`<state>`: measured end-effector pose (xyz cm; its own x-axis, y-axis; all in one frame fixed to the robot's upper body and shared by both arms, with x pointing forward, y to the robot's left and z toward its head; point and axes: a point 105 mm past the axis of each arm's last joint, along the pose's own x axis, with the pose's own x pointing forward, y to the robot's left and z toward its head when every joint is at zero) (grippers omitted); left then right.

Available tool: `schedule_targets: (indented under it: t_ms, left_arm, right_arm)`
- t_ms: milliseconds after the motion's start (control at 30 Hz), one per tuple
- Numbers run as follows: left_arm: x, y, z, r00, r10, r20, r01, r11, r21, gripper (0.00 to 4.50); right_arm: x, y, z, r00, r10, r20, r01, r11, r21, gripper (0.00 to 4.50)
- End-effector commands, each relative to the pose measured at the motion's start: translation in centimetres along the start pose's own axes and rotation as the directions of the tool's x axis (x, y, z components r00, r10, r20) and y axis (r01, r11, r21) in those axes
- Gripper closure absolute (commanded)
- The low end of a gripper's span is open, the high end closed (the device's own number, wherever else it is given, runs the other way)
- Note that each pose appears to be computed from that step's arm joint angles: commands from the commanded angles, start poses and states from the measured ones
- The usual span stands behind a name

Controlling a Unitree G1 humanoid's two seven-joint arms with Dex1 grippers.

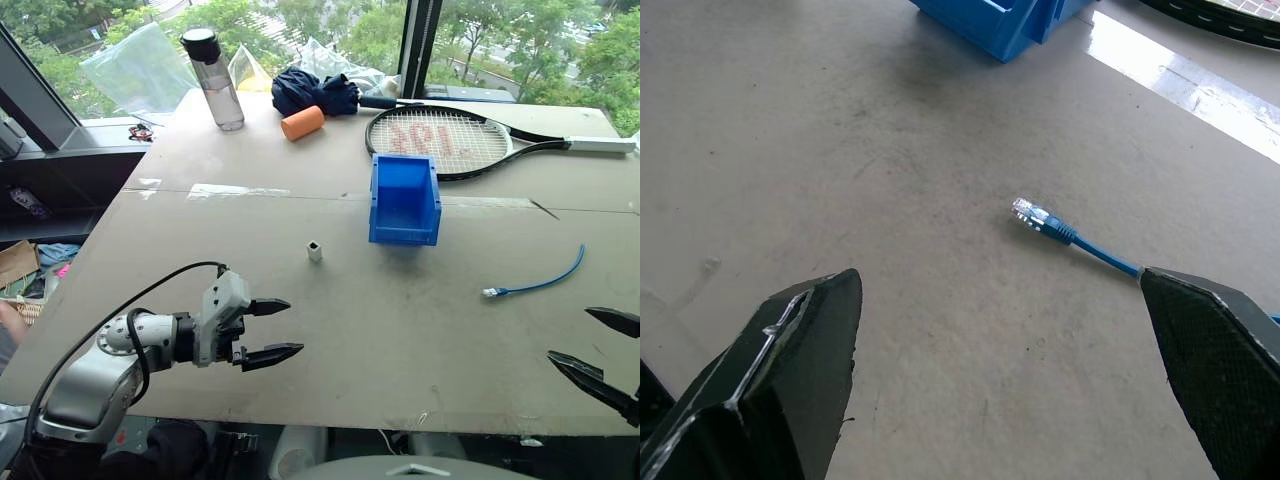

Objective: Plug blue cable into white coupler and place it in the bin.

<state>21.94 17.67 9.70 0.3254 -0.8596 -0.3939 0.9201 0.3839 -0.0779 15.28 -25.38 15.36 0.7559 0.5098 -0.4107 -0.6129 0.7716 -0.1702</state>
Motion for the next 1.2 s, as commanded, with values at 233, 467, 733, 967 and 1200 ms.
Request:
schedule_targets:
  t_ms: [233,467,733,967,1200]
  left_arm:
    - [1.6,0.8,4.4,0.994,-0.015,0.110,0.005,0.996,0.086,0.22]
    - [4.6,0.6,8.0,0.983,-0.089,0.158,0.064,0.985,0.157,0.22]
    - [6.1,-1.3,7.2,0.984,-0.164,0.069,0.143,0.960,0.241,0.22]
    - [5.6,-1.9,7.3,0.985,-0.159,0.071,0.136,0.958,0.254,0.22]
    - [5.6,-2.2,7.5,0.987,-0.135,0.089,0.109,0.961,0.256,0.00]
  right_arm:
    - [1.6,-0.9,1.6,0.994,-0.016,0.105,0.017,1.000,-0.005,0.01]
    - [4.6,-0.9,1.1,0.993,0.117,-0.001,-0.117,0.988,-0.106,0.01]
    - [9.2,-3.5,0.2,0.951,0.228,-0.211,-0.274,0.934,-0.227,0.01]
    - [12.6,-5.2,-0.3,0.885,0.307,-0.350,-0.402,0.884,-0.241,0.01]
    - [14.4,-6.3,-1.0,0.836,0.352,-0.420,-0.458,0.870,-0.183,1.32]
